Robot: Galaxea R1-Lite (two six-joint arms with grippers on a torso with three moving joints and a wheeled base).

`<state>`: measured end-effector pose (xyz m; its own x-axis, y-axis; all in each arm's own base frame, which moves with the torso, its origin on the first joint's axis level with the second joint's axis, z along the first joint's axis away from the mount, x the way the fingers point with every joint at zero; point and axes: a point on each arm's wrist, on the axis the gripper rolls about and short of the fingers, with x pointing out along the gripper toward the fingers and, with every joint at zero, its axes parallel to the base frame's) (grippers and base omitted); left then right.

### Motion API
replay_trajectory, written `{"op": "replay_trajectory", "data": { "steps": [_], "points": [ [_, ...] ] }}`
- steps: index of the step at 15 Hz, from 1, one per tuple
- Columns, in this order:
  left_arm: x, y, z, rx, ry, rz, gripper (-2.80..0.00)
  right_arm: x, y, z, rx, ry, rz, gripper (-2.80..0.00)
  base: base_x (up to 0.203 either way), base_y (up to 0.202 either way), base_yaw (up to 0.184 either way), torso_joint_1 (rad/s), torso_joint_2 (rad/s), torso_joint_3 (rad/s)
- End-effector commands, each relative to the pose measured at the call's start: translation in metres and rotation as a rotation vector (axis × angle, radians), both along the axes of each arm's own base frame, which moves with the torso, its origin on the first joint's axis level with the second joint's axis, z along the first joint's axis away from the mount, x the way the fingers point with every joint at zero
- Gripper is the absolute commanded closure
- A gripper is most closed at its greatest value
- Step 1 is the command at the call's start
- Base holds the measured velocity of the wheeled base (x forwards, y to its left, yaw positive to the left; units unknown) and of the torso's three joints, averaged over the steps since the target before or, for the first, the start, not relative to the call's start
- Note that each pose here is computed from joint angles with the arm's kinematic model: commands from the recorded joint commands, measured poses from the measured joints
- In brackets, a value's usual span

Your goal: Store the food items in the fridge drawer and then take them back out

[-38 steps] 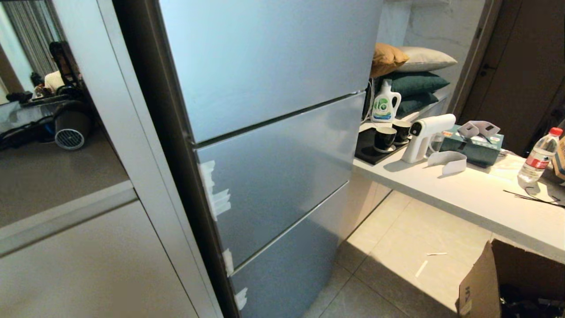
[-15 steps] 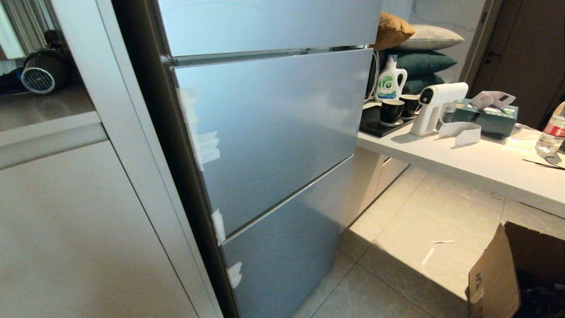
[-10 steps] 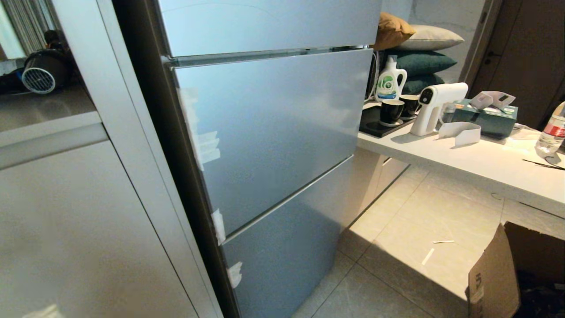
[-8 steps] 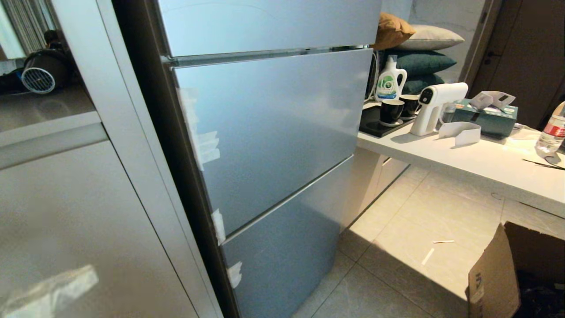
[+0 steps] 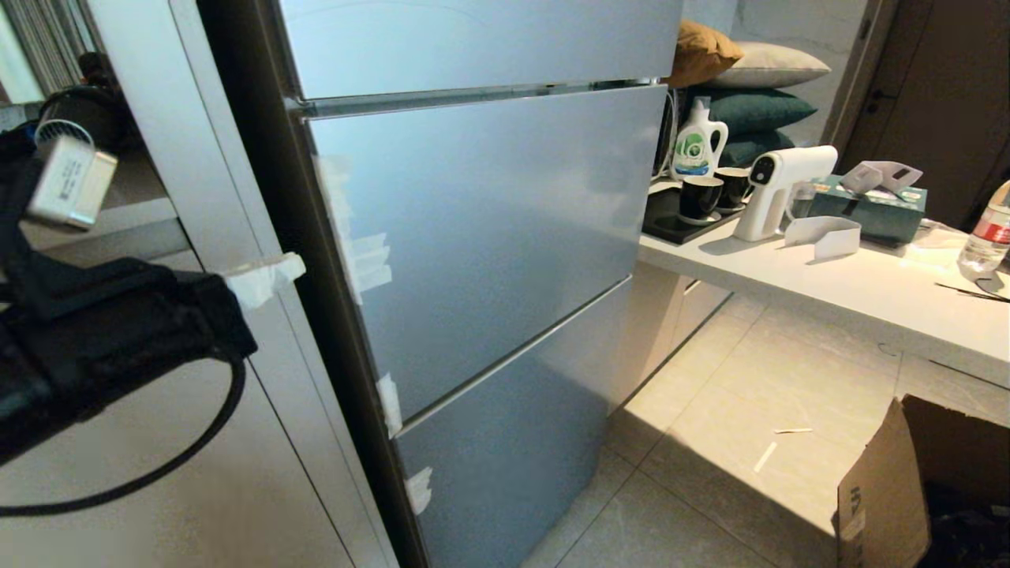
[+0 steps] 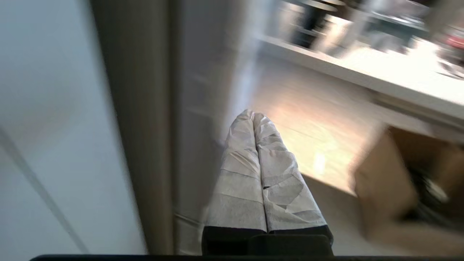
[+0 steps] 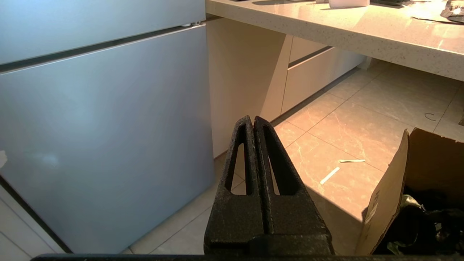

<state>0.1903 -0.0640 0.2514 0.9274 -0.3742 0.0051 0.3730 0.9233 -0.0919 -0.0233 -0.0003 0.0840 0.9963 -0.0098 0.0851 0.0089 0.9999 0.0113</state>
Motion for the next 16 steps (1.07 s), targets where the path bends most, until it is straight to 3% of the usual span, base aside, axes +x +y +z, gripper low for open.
{"op": "replay_trajectory", "data": {
  "steps": [1,7,11,16],
  "points": [
    [0.019,-0.006,-0.004,0.005,0.012,0.069,0.00,0.002,0.000,-0.008,0.002,0.030,0.001,0.00,0.000,0.000,0.000,0.000,0.00,0.000],
    [0.039,-0.013,-0.003,0.005,0.021,0.112,0.00,0.002,0.000,-0.008,0.003,0.030,0.000,0.00,0.000,0.000,0.000,0.000,0.00,0.000],
    [0.056,-0.019,-0.004,-0.012,-0.026,0.178,0.00,0.002,0.000,-0.008,0.005,0.030,-0.001,0.00,0.000,0.000,0.000,0.000,0.00,0.000],
    [0.053,-0.032,-0.004,-0.016,-0.028,0.133,0.00,0.002,0.000,-0.008,0.005,0.030,-0.001,0.00,0.000,0.000,0.000,0.000,0.00,0.000]
  ]
}}
